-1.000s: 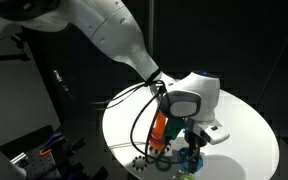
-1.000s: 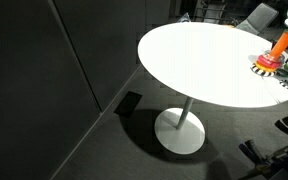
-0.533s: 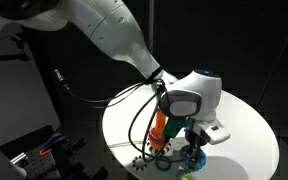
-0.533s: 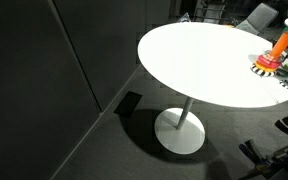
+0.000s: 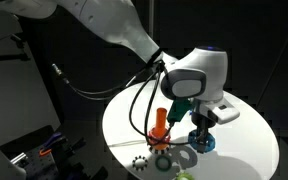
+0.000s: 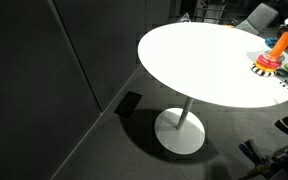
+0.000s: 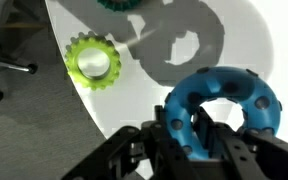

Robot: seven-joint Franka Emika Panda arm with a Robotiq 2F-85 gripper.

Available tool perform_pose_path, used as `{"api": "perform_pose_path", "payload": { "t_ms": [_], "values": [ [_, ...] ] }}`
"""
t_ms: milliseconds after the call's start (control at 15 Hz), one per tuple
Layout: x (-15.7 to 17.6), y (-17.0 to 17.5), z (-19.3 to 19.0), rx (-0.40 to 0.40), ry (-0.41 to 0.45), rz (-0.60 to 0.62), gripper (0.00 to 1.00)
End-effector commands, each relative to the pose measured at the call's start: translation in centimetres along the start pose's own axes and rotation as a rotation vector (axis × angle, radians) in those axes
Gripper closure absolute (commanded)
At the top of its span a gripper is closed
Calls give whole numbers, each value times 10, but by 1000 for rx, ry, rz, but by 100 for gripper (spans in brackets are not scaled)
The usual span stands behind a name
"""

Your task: Put the blue ring around the orange rod

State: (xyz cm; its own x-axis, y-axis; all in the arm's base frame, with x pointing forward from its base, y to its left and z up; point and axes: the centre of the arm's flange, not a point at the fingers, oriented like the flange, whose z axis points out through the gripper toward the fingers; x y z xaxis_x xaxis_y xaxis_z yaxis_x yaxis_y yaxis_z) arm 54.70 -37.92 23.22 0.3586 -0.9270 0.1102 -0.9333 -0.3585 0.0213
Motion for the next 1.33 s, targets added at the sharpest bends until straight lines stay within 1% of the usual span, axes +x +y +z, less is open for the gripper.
{"api": "perform_pose_path", "payload": {
  "t_ms": [0,133,333,733,1000,1267],
  "values": [
    [-8,-2,-53,30,18,-19,90],
    [-14,-6,-78,49,27,-42,90],
    [-26,-13,-111,52,43,-94,90],
    [-58,-11,-166,8,26,-254,90],
    [-75,-1,-184,-36,-7,-356,90],
    [-85,2,-183,-72,-46,-427,90]
  ]
}}
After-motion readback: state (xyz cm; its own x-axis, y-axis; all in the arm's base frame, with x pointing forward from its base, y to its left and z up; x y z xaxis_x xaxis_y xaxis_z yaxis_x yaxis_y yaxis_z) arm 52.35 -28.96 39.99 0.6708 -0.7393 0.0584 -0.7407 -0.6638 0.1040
